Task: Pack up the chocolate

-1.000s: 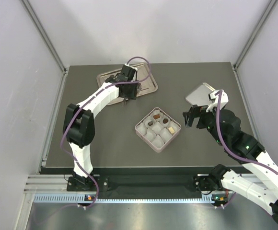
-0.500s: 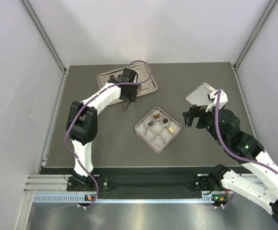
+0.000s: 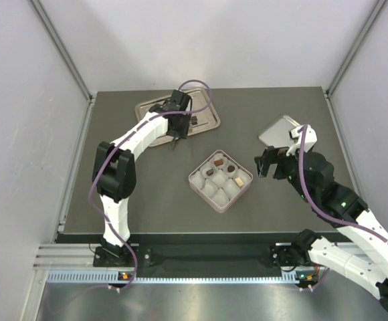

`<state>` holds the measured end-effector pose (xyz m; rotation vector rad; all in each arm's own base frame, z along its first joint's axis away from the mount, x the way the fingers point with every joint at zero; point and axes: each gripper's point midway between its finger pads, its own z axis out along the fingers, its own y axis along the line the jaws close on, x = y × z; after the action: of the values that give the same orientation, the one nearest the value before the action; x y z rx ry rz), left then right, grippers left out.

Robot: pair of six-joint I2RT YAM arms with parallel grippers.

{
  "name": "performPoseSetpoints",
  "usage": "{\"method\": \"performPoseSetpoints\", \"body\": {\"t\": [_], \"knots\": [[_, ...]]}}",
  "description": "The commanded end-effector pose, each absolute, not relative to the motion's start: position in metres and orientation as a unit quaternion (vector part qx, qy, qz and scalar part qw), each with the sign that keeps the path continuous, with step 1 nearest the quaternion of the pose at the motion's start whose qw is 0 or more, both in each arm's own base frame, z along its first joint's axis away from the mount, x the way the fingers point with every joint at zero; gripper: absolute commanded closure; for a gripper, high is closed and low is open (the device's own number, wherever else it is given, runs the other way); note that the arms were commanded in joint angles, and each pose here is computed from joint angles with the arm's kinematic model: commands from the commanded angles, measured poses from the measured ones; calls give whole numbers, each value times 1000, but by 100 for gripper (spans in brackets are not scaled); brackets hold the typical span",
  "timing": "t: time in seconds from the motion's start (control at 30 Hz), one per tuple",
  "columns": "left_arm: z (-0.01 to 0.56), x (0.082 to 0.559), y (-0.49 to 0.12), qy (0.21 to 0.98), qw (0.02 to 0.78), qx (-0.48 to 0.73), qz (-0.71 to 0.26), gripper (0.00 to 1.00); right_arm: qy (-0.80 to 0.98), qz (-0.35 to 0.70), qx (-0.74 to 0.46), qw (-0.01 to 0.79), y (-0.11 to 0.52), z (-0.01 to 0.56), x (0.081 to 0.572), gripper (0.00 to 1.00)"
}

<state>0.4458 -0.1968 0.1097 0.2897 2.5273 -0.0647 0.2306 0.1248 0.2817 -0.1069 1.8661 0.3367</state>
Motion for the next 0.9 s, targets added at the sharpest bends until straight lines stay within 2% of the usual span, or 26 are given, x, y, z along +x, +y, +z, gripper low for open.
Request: {"method": "performPoseSetpoints", "body": {"t": [0.0,0.23,0.37,0.57,0.87], "knots": [[159,453,-193,934,340,103,-28,63,775,161,-34,610,127,308,237,0],[192,444,-200,928,350,110,-60,65,772,168,-32,612,127,311,235,0],[217,419,-213,920,357,127,-104,65,772,168,-31,613,126,313,234,0],[231,361,-242,909,342,186,-147,65,773,162,-25,613,121,312,232,0],[222,255,-270,899,290,263,-197,66,772,157,-16,616,112,316,227,0]]}}
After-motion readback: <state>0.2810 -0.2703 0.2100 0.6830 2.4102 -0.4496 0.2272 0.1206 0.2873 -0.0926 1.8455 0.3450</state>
